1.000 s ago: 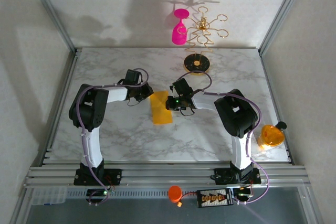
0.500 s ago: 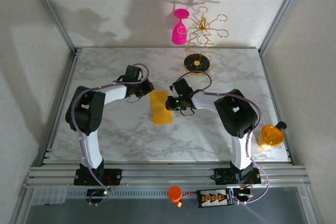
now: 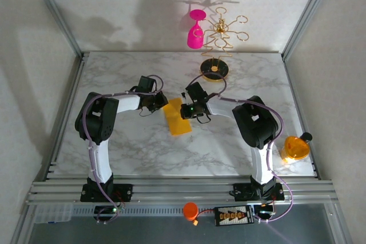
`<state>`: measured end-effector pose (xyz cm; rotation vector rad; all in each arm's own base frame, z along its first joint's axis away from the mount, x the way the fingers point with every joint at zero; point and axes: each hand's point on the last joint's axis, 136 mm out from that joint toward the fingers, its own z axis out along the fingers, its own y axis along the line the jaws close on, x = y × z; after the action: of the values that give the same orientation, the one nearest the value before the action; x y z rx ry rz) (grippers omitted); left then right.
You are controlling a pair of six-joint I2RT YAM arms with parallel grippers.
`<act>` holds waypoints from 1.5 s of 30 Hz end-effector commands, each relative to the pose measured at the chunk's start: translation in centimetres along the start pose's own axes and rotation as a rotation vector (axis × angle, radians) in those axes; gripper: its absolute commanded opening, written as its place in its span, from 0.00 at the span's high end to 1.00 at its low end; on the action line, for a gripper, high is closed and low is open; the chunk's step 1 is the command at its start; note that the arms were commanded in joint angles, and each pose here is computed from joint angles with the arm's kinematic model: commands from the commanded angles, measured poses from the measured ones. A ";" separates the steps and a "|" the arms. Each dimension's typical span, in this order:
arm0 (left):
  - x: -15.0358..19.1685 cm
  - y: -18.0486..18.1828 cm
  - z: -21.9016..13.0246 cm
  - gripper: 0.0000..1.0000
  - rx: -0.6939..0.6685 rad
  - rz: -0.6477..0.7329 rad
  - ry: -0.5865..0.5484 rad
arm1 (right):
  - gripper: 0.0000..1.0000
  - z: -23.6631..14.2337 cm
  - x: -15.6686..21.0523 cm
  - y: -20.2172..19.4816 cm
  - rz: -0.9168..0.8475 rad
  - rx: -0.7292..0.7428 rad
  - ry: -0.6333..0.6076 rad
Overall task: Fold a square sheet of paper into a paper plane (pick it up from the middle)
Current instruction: First fold the square sheet of paper in half at the center of the table.
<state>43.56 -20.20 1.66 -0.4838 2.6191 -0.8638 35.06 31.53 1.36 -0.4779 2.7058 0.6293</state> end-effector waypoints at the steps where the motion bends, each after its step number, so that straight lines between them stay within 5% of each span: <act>1: 0.9 3.8 1.4 0.89 -0.105 -0.050 0.024 | 0.91 0.8 6.6 -7.2 -0.008 0.253 0.250; 9: 0.9 3.7 1.0 0.90 -0.105 -0.077 0.013 | 0.78 -5.1 -1.0 3.2 0.013 -0.170 -0.010; 17: 1.2 3.4 1.1 0.90 -0.100 -0.103 0.013 | 0.92 -4.5 -1.0 6.3 0.149 -0.295 -0.019; 27: 1.6 3.9 1.1 0.90 -0.107 -0.110 0.015 | 0.96 -0.5 0.6 9.1 0.107 -0.333 0.097; 45: 1.6 4.9 1.3 0.90 -0.149 -0.131 0.002 | 0.96 2.4 3.6 7.3 0.114 -0.255 0.208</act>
<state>44.06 -20.24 1.59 -0.5818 2.5783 -0.8988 31.35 38.99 2.02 -0.4541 2.7964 1.0697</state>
